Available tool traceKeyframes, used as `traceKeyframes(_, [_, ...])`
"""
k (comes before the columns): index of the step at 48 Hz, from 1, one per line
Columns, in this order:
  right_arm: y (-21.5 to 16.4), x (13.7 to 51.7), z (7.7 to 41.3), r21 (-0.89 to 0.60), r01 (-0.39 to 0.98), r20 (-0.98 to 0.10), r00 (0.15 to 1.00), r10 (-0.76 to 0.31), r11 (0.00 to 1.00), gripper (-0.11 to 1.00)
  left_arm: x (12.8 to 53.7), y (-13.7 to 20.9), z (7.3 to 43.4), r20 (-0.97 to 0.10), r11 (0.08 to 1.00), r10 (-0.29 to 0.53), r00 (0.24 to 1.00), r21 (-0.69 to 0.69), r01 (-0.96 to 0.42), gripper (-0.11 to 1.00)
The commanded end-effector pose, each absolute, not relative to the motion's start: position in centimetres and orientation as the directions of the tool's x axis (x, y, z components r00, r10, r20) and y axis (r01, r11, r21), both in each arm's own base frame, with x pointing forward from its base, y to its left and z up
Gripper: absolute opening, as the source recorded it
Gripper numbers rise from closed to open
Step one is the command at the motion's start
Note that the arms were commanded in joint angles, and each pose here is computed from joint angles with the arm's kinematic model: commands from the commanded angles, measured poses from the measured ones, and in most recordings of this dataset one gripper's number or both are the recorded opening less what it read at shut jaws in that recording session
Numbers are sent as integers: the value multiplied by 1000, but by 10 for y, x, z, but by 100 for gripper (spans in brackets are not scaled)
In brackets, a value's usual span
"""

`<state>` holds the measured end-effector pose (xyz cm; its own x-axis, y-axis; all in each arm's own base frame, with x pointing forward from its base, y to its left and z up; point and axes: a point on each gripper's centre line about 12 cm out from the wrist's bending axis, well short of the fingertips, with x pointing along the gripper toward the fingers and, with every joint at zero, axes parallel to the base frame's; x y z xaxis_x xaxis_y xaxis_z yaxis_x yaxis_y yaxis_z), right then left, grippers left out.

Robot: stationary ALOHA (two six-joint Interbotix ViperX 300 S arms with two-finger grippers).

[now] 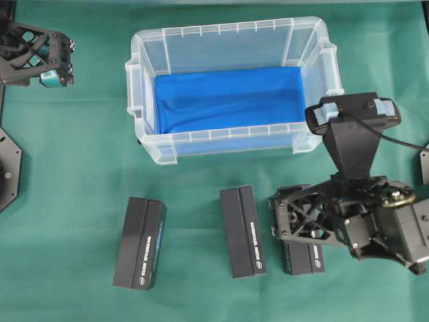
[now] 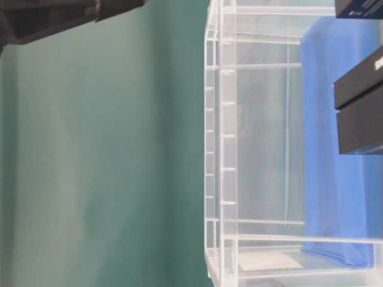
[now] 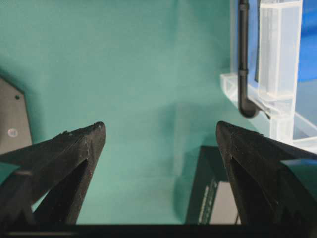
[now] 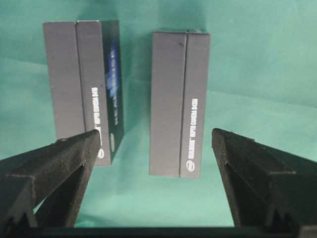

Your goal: Take out the box from the case.

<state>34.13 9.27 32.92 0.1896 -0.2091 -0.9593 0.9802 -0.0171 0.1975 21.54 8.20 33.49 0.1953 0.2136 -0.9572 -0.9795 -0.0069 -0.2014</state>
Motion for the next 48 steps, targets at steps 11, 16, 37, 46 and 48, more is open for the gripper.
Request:
traceKeyframes(11, [92, 317, 342, 199, 980, -967, 193, -164, -21, 91, 215, 81, 341, -952, -6, 216, 219, -226, -974, 96])
traceKeyframes(16, [92, 301, 343, 196, 981, -969, 191, -155, -15, 91, 214, 81, 341, -953, -7, 214, 215, -222, -975, 96])
traceKeyframes(37, [85, 241, 349, 188, 982, -973, 190, -128, 28, 91, 216, 80, 341, -954, -12, 208, 216, -223, -975, 96])
traceKeyframes(46, [71, 232, 348, 195, 980, -969, 197, -148, 27, 91, 216, 80, 341, -955, -11, 204, 217, -224, -975, 96])
traceKeyframes(48, [65, 230, 348, 196, 980, -968, 198, -152, 29, 91, 217, 80, 341, -955, -12, 203, 216, -223, -975, 96])
